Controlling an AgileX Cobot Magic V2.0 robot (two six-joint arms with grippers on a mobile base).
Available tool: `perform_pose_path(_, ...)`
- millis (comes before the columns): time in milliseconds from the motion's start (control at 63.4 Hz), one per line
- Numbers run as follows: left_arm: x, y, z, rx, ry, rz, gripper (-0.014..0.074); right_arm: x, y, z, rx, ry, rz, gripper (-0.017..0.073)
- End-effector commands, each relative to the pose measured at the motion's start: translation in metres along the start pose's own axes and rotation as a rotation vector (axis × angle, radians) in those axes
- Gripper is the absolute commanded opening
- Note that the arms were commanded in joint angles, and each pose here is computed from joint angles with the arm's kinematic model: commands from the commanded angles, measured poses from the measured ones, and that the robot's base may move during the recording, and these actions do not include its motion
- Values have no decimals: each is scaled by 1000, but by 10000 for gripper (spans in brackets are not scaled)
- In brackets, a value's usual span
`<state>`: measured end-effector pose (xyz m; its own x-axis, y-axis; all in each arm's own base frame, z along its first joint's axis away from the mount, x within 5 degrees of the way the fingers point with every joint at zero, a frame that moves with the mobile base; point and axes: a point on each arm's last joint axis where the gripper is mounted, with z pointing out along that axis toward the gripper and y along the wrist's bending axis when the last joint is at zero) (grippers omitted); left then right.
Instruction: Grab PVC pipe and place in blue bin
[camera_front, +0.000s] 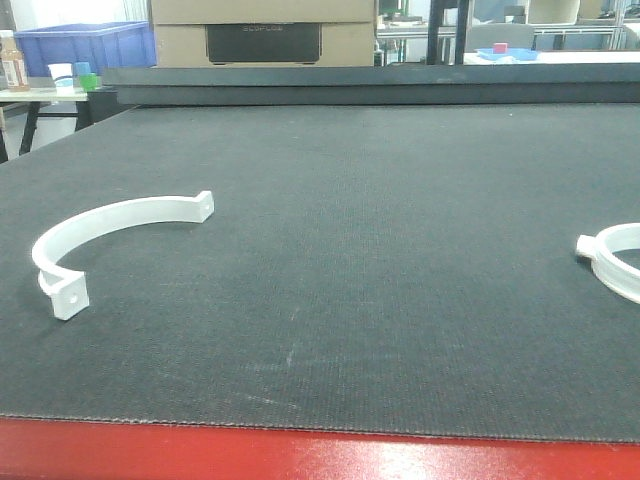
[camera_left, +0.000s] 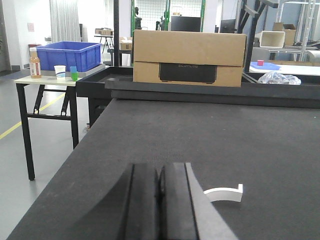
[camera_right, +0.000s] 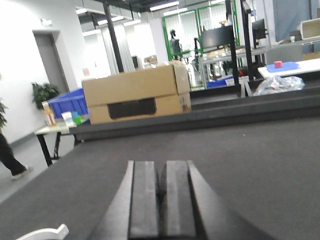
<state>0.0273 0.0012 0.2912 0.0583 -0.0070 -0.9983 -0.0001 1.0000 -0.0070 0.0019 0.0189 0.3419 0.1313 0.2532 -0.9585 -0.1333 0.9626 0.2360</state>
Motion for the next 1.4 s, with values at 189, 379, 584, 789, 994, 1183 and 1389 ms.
perform_pose_path(189, -20, -2, -9, 20, -46, -51, -111, -11, 1, 0, 3, -88, 20, -160)
perform_pose_path(379, -18, -3, -8, 29, -3, -72, -111, -17, 0, -1, 13, -152, 21, -160)
perform_pose_path(584, -19, -3, 4, 25, 82, -67, -111, -15, 0, 0, 12, -134, 18, -160)
perform_pose_path(789, -37, -3, 34, 20, 178, -32, -111, -9, -3, 15, 26, -29, 31, -160)
perform_pose_path(994, -47, -2, 75, 4, 293, 15, -111, -2, -13, 48, 69, 113, 61, -160)
perform_pose_path(1183, -44, -3, 107, 7, 313, 16, -111, 10, -24, 78, 113, 244, 89, -160)
perform_pose_path(1389, -28, -4, 132, 9, 403, 6, -111, 28, -36, 108, 160, 381, 112, -160)
